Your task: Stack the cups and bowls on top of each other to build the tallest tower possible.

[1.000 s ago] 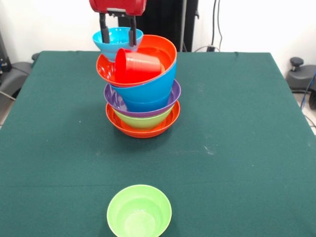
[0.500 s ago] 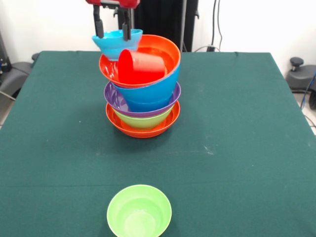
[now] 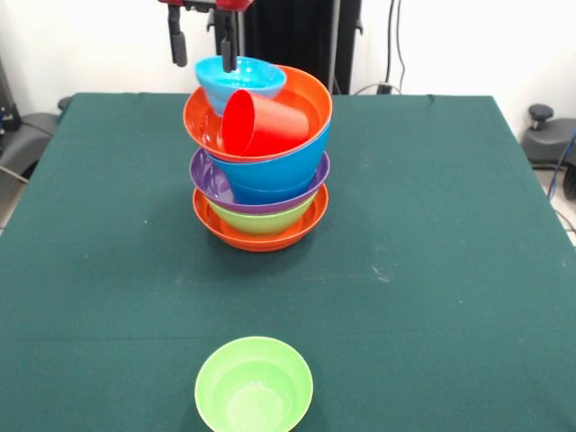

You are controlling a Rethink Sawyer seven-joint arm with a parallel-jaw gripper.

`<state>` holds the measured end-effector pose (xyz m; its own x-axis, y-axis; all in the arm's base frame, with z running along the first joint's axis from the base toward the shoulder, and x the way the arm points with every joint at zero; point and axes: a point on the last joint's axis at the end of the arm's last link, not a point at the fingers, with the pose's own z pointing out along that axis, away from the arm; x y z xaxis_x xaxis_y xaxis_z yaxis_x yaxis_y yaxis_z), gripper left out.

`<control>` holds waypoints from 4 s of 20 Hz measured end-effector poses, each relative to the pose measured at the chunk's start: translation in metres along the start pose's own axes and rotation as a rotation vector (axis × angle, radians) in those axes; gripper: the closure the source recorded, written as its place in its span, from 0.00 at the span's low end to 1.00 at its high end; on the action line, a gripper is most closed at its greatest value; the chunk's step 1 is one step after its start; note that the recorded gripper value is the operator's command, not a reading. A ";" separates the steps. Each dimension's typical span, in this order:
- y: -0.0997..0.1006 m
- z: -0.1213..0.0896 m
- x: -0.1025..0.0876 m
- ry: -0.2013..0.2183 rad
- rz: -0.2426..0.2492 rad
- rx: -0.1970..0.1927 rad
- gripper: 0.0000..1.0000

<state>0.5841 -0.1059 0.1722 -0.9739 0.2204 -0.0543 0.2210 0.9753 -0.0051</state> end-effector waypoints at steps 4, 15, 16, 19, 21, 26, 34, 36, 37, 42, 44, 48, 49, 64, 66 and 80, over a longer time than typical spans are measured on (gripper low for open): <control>-0.007 0.001 0.010 0.015 0.011 0.000 0.00; -0.040 0.007 0.036 0.029 0.074 -0.004 0.00; -0.041 0.007 0.036 0.031 0.075 -0.004 0.00; -0.040 0.008 0.037 0.033 0.074 -0.005 0.00; -0.041 0.008 0.037 0.033 0.075 -0.005 0.00; -0.040 0.008 0.037 0.033 0.074 -0.005 0.00; -0.040 0.008 0.037 0.033 0.074 -0.005 0.00; -0.040 0.008 0.037 0.032 0.074 -0.005 0.00; -0.040 0.008 0.037 0.032 0.074 -0.005 0.00; -0.043 0.011 0.029 0.026 0.078 -0.009 0.00; -0.048 0.017 0.019 0.019 0.085 -0.015 0.00; -0.059 0.025 0.007 0.010 0.090 -0.020 0.00; -0.068 0.032 0.002 0.007 0.096 -0.024 0.00; -0.145 0.060 0.018 0.012 0.142 -0.039 0.00; -0.175 0.057 0.034 -0.001 0.168 -0.039 0.00; -0.281 0.032 0.119 -0.018 0.254 -0.005 0.00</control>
<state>0.4078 -0.3540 0.1348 -0.8859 0.4585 -0.0709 0.4586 0.8885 0.0162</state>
